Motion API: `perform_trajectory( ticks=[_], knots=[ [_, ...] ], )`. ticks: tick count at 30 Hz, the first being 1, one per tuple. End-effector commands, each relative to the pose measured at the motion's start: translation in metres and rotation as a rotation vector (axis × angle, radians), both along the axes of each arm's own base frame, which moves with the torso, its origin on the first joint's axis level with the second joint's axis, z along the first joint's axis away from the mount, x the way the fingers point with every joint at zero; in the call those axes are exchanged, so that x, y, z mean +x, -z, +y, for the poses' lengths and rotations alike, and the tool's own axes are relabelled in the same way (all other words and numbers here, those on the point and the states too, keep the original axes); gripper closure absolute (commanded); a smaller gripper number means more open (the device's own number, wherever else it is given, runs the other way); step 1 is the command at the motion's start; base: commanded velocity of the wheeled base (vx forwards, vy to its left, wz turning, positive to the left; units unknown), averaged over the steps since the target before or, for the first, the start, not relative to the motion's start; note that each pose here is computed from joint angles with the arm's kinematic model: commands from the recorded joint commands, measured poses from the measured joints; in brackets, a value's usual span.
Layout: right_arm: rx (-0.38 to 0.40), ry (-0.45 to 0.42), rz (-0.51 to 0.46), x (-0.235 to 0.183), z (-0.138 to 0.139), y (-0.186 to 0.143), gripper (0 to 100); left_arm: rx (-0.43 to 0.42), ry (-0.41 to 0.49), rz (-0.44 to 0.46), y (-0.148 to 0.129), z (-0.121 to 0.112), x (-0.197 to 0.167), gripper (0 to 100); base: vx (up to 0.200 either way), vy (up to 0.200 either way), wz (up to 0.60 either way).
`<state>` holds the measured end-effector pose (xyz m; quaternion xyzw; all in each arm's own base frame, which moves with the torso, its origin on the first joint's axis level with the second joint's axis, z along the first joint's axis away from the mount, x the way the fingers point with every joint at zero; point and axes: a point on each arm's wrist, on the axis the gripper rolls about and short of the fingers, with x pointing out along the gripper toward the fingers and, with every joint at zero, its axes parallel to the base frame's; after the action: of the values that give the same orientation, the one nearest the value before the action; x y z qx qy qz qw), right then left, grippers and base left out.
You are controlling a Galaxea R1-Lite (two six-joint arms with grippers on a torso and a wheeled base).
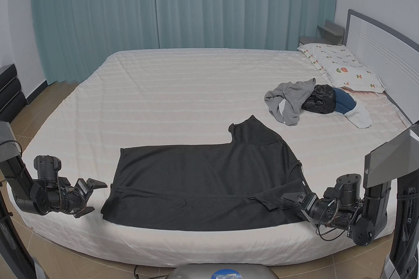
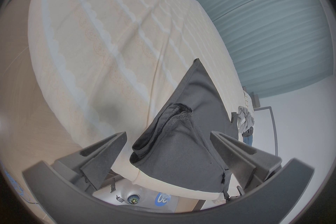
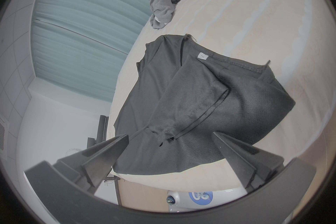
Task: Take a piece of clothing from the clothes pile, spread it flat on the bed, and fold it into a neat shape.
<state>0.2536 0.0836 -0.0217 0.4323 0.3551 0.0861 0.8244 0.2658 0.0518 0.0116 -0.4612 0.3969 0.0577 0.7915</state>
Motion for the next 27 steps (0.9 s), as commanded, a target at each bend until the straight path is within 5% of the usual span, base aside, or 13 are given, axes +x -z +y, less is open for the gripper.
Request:
perform_trajectory(
  ticks=[1, 16, 27],
  knots=[
    [-0.006, 0.002, 0.020, 0.001, -0.001, 0.008, 0, -0.001, 0.000, 0.003, 0.001, 0.000, 0.000, 0, 0.000, 0.000, 0.00],
    [0.001, 0.019, -0.074, 0.012, 0.006, -0.007, 0, 0.002, 0.001, 0.004, 0.001, 0.000, -0.001, 0, 0.000, 0.000, 0.00],
    [-0.020, 0.013, -0.032, 0.016, 0.009, 0.013, 0, 0.003, 0.004, 0.004, 0.001, -0.001, 0.000, 0, 0.000, 0.000, 0.00]
  ],
)
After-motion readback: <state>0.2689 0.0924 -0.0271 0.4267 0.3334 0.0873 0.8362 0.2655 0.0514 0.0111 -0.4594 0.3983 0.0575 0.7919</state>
